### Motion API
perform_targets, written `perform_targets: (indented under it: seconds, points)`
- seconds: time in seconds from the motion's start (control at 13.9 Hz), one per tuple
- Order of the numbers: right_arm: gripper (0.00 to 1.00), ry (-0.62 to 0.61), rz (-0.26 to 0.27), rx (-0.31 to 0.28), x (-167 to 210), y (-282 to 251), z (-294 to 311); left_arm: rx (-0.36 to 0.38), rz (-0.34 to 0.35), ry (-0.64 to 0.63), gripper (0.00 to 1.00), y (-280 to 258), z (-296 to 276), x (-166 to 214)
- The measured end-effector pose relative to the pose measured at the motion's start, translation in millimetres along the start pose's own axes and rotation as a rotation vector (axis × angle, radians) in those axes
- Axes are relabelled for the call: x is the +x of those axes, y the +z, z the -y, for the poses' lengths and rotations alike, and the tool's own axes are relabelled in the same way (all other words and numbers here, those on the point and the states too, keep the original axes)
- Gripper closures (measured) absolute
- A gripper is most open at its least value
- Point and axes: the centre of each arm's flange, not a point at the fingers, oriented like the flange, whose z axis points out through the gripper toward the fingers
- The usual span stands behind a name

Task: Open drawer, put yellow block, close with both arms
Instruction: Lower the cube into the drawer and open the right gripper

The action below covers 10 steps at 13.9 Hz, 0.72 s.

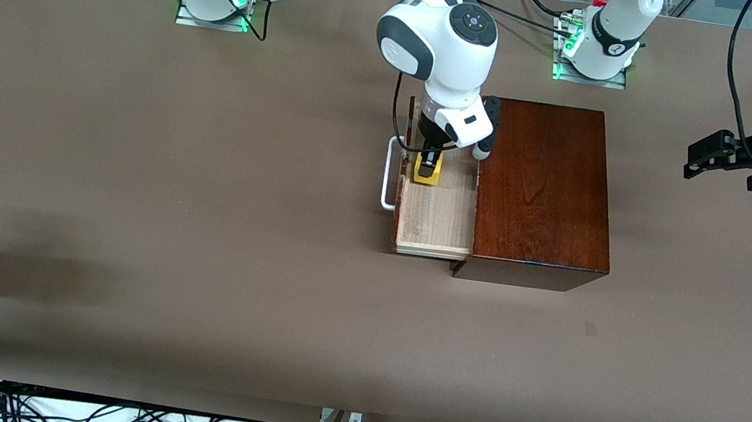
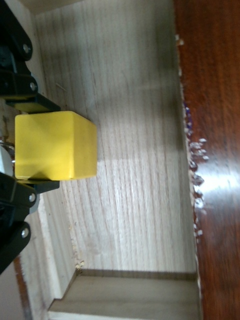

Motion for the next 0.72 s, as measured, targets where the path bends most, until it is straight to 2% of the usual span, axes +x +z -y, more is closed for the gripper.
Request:
perform_targets:
  seconds: [0.65,0.72]
  points:
    - [0.45,-0.075,0.012,0.007,-3.8,15.9,-4.3,0.000,0.000,0.000,0.00,0.0,0.1,0.0]
    - [0.41,-0.074,0.017,0.009,-5.0,17.1,-5.1,0.000,0.000,0.000,0.00,0.0,0.1,0.0]
